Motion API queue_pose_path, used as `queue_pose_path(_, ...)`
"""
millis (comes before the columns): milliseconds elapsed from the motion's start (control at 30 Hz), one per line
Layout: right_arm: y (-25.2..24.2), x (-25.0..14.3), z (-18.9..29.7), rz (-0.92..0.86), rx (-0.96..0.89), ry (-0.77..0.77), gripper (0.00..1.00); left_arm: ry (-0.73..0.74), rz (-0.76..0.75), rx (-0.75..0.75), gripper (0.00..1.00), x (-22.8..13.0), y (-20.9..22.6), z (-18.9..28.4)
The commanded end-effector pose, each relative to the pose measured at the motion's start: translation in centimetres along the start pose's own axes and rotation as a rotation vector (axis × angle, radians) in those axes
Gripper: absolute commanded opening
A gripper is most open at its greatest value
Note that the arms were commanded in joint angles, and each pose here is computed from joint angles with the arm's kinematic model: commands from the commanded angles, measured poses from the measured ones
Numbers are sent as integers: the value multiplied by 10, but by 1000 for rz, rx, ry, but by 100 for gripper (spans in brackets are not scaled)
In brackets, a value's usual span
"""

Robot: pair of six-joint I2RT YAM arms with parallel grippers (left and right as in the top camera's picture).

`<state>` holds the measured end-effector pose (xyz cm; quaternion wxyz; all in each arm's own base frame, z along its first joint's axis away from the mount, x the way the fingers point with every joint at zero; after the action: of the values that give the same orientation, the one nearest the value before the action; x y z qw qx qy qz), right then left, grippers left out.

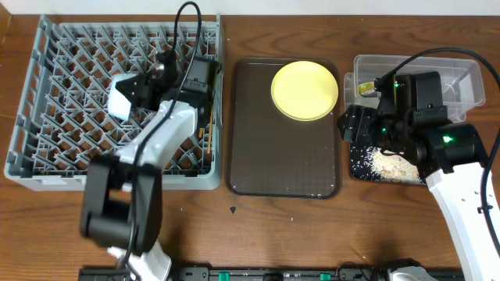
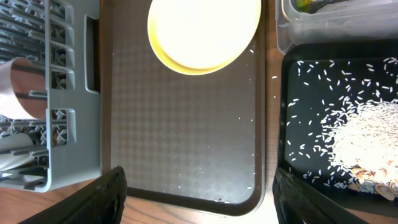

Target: Sort waste into correct bins and load items into the dishwasher

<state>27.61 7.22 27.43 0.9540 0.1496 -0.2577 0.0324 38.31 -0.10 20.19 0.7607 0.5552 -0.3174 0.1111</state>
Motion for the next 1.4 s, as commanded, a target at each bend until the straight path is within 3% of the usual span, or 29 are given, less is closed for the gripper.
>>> queue_pose_path(0,0,3,4,-9,2,-15,73,-41,101,-223,58,16,20,28)
queue_pose_path(167,0,3,4,-9,2,-16,73,-26,169,-482,57,15,29,54)
queue_pose_path(300,0,1,4,-11,1,-5,73,16,209,-489,52,8,37,54)
queue_pose_path(567,0,0,4,-11,0,-1,73,87,203,-547,54,-5,32,57)
queue_pose_path(633,0,0,3,-12,0,-1,73,116,198,-647,54,-7,28,64)
queue_pose_path(767,0,0,3,-12,0,-1,73,202,262,-1143,54,-3,23,109)
queue_pose_path(933,0,0,3,-12,0,-1,73,260,354,-1531,53,13,16,154)
queue_pose_path(1067,0,0,4,-11,0,-1,73,256,388,-1614,53,24,-7,174)
queue_pose_path(1233,0,0,3,-11,-4,-2,74,377,385,-1698,53,18,-56,192)
queue_pose_path(1300,-4,2,2,-10,-33,-11,71,405,363,-1701,53,12,-73,196)
queue_pose_path(1367,-5,5,-3,-7,-42,-23,51,420,340,-1696,50,7,-82,199)
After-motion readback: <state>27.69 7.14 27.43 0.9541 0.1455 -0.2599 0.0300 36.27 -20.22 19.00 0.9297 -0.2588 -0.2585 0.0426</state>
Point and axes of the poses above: each gripper's point midway between its finger pads, its own z axis back along the fingers, its own y axis along the line the jaws close on, x = y × z, the point moved 7 cm from there along z, back along the fingers, and after that the axes turned 13 degrees about z, right-handed, at the moved point
